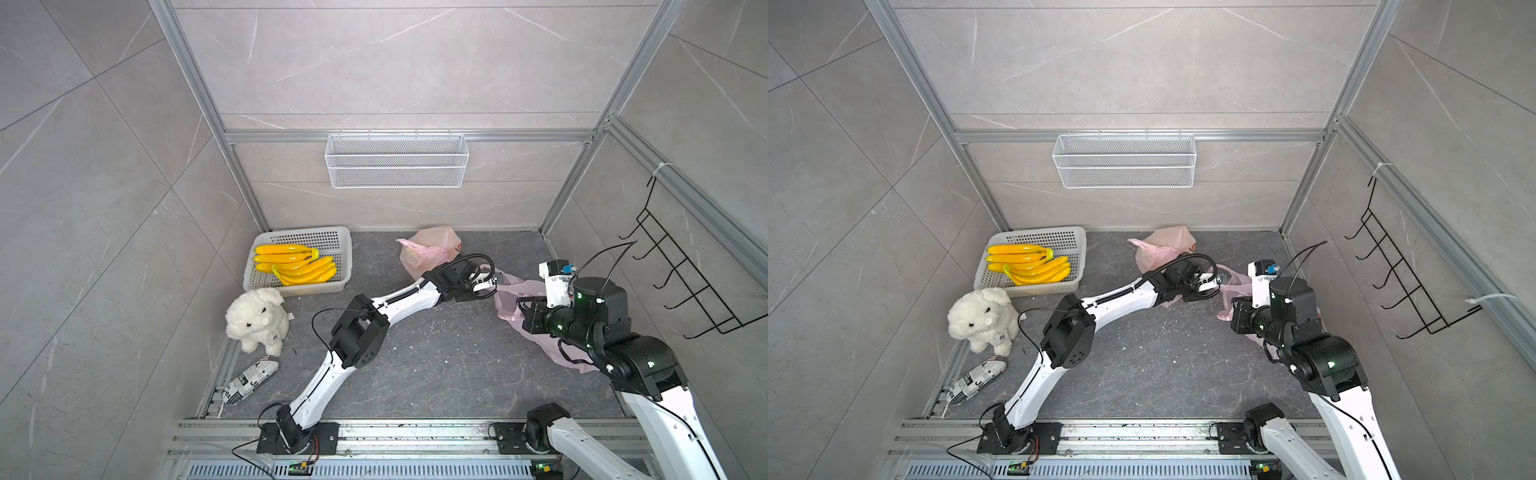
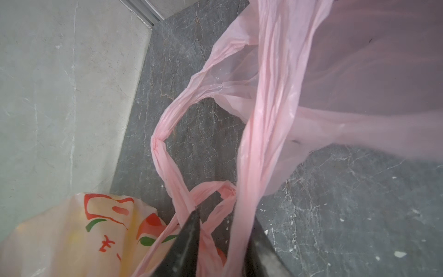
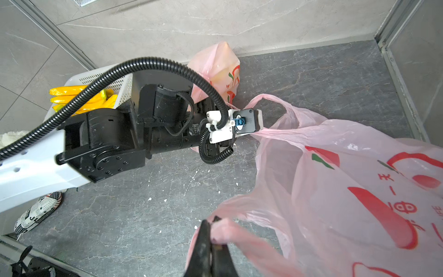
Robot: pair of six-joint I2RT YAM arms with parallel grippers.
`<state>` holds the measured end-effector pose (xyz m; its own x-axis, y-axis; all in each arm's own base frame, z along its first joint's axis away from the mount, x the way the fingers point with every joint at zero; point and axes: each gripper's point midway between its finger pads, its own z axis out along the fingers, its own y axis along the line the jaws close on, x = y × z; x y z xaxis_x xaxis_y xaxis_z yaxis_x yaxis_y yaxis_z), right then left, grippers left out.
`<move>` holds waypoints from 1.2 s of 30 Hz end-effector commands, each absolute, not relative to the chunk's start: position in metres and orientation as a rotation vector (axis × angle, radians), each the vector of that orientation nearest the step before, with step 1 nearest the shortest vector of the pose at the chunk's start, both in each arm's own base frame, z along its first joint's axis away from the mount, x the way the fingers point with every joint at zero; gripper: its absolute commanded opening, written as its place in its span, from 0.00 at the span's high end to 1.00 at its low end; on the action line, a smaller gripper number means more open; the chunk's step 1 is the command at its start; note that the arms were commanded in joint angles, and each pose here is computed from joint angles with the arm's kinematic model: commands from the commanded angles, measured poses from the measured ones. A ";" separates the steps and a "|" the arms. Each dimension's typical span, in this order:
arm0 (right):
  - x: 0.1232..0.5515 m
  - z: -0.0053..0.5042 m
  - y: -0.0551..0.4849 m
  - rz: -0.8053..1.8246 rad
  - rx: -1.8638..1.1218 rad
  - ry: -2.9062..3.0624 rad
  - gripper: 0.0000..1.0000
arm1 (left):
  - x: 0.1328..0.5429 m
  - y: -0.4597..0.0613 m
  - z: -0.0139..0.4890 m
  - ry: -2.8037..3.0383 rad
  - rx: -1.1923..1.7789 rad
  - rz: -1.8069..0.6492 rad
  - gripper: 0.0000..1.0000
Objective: Place the banana into a plastic bag & tie a knot
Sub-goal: Open the plastic bag.
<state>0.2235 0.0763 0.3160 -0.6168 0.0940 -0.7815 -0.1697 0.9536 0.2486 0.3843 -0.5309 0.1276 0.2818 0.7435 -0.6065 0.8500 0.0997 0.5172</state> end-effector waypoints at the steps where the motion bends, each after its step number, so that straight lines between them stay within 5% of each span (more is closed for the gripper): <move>1: 0.225 0.311 0.068 0.320 -0.013 2.208 1.00 | 0.384 -0.537 0.157 1.452 1.600 -0.203 0.81; 19: 0.225 0.287 0.040 0.100 0.027 2.296 1.00 | 0.375 -0.499 0.272 1.536 1.240 -0.365 1.00; 26: 0.225 0.311 0.062 0.227 -0.073 2.258 1.00 | 0.377 -0.412 0.367 1.636 0.793 -0.316 1.00; 36: 0.212 0.419 0.087 0.426 -0.194 2.021 1.00 | 0.311 -0.292 0.468 1.557 0.448 -0.428 1.00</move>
